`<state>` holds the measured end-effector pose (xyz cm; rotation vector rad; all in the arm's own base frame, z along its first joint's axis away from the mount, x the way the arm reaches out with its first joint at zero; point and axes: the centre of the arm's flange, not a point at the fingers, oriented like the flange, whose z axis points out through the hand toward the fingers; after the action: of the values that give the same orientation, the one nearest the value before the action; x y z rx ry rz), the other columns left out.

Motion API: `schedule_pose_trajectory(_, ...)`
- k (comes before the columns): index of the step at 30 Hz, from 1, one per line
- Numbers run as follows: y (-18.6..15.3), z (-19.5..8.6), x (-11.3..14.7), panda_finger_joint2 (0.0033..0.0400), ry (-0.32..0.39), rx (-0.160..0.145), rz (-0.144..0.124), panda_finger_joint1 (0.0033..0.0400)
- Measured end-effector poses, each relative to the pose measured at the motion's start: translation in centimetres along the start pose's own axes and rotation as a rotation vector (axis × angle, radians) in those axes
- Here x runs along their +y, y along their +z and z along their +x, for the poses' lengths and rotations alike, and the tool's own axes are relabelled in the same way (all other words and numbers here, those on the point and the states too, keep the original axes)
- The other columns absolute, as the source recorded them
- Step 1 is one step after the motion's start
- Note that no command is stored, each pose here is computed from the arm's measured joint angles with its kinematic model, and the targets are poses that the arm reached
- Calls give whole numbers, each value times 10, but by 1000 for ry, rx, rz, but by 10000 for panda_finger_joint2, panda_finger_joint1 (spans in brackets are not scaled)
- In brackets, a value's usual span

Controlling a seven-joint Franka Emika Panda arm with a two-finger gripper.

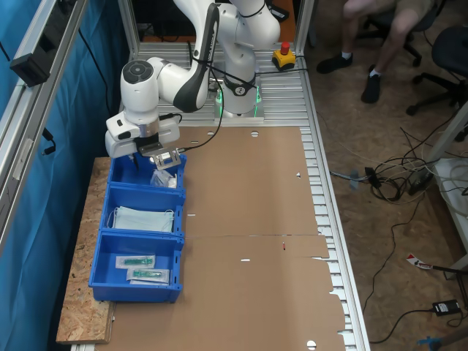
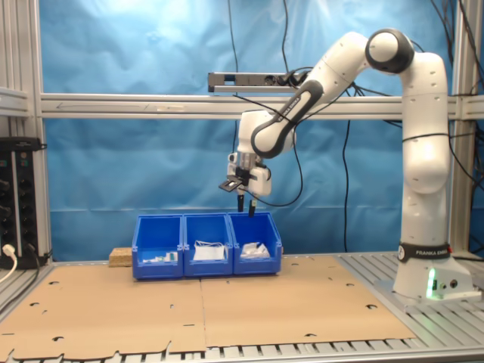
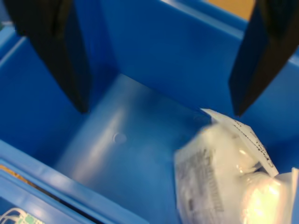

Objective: Pick and place sorting task of medical equipment.

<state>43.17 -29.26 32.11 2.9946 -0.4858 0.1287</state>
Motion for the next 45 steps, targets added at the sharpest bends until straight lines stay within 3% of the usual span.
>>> schedule_pose_trajectory(6,-12,1,-5,228,-13,21,-1,228)
schedule_pose_trajectory(9,-27,4,-14,228,-42,48,-2,228)
schedule_pose_trajectory(10,-32,6,-18,386,-54,57,-3,386)
schedule_pose_trajectory(19,-87,14,-68,397,-183,141,-5,397)
schedule_pose_trajectory(24,-116,12,-106,397,-272,166,-2,397)
schedule_pose_trajectory(26,-121,12,-113,399,-290,167,-1,399)
schedule_pose_trajectory(35,-176,1,-194,400,-475,163,-4,400)
schedule_pose_trajectory(45,-224,-13,-262,400,-651,115,-18,400)
